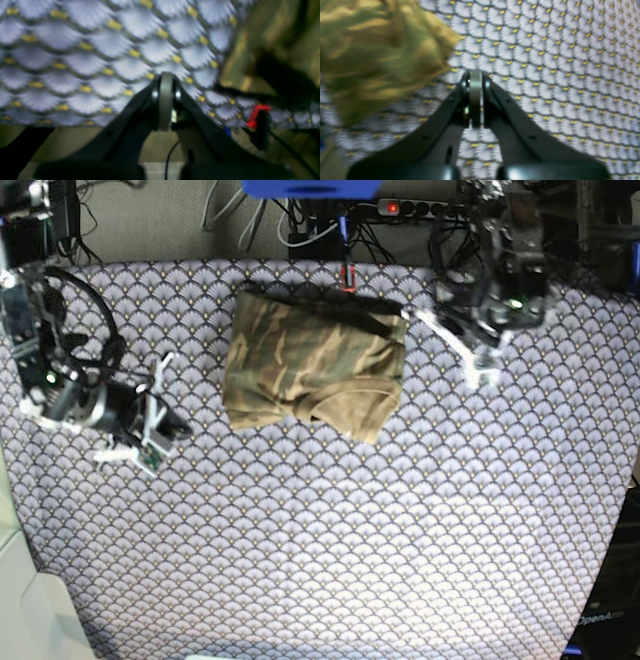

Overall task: Fold the T-shirt properly
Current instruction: 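Grip the bundle's sides with both grippers and rotate it upright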

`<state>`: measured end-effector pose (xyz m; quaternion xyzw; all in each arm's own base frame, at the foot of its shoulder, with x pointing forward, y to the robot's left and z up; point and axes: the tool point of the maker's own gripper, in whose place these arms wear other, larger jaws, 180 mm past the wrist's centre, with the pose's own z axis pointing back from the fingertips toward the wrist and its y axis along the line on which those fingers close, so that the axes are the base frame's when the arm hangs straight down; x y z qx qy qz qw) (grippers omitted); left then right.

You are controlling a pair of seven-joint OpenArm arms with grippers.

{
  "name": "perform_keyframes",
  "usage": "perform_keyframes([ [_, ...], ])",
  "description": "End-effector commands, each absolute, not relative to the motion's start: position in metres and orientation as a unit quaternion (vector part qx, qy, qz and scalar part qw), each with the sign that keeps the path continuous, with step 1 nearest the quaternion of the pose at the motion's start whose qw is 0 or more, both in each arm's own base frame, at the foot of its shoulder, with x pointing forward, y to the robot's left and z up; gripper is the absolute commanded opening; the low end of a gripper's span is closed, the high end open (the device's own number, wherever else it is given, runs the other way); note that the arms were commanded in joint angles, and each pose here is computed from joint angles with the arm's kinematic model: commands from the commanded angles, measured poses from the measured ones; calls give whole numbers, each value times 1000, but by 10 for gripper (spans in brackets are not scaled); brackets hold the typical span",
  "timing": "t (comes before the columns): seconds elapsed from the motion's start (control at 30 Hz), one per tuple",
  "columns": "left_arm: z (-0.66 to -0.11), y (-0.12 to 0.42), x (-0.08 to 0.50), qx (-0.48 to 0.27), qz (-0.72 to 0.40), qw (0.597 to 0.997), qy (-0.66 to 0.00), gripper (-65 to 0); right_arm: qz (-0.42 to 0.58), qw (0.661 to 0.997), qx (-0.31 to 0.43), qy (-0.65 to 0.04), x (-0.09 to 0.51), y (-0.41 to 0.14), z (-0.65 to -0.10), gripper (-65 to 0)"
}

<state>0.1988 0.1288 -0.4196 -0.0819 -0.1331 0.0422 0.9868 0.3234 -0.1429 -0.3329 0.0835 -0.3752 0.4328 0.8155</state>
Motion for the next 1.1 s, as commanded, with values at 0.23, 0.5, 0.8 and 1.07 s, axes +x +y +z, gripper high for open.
perform_keyframes([
  [0.23, -426, 91, 190, -126, 50, 984, -115, -650, 444, 820, -42, -358, 365, -155, -355, -650],
  [0.5, -437, 75, 200, -149, 59, 982, -96, -650, 459, 812, -61, -356, 366, -121, -382, -650],
  [0.8, -429, 53, 239, -178, 61, 976, -113, -650, 465, 813, -48, -346, 335, -112, -394, -650],
  [1.07, -411, 47, 286, -188, 51, 970, -143, -650, 476, 802, -37, -358, 297, -97, -385, -650],
])
